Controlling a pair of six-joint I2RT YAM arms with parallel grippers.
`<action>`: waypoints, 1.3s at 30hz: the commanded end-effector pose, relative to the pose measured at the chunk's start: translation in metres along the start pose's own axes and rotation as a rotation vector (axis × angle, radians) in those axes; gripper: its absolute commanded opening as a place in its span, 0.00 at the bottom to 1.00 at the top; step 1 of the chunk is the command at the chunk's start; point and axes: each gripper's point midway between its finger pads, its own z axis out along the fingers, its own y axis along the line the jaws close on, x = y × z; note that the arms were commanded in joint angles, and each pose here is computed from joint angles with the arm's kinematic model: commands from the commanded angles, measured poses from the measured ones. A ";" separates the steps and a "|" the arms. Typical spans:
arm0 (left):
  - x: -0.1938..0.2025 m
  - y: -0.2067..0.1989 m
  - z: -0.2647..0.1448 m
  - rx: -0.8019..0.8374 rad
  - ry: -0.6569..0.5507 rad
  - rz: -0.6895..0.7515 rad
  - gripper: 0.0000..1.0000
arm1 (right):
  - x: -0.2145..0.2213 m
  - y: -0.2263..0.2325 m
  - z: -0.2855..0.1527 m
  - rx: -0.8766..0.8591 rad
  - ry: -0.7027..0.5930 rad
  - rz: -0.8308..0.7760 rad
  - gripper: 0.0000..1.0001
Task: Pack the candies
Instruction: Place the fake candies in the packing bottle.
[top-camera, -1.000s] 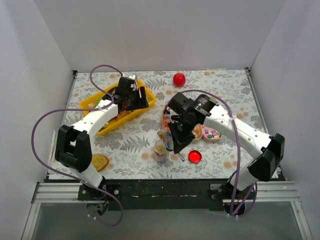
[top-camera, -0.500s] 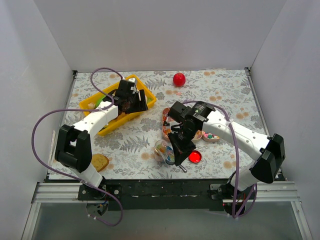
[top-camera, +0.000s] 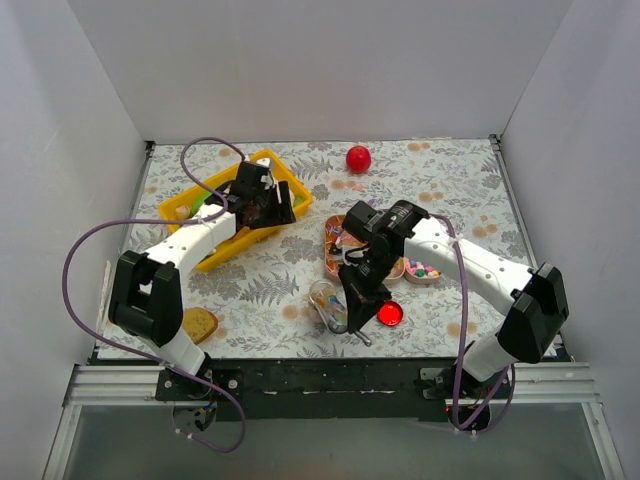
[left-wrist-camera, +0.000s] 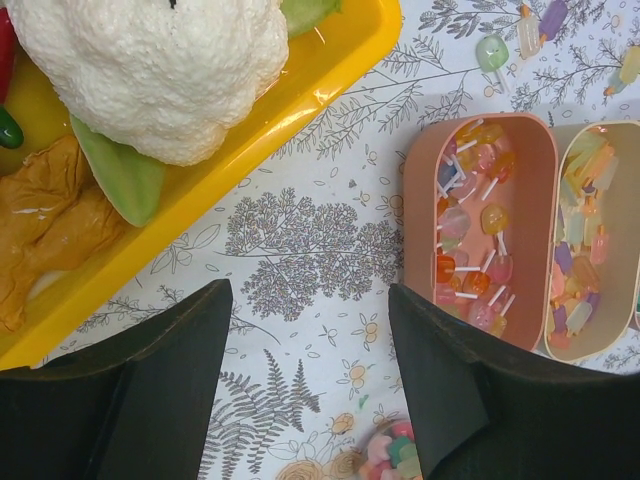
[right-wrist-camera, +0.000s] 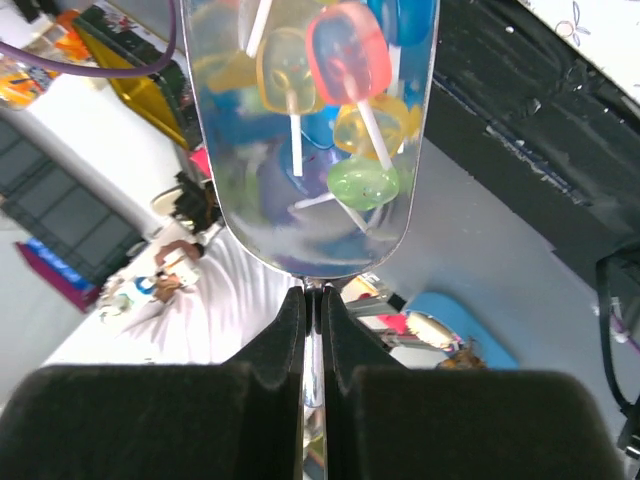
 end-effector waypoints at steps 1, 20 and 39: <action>-0.016 -0.006 -0.024 0.033 -0.072 -0.005 0.64 | 0.003 0.011 -0.007 -0.117 0.030 0.028 0.01; -0.012 -0.004 -0.024 0.037 -0.077 -0.020 0.64 | 0.012 0.021 -0.014 -0.290 0.156 0.204 0.01; -0.014 -0.005 -0.024 0.045 -0.082 -0.021 0.64 | -0.002 0.042 -0.034 -0.418 0.162 0.277 0.01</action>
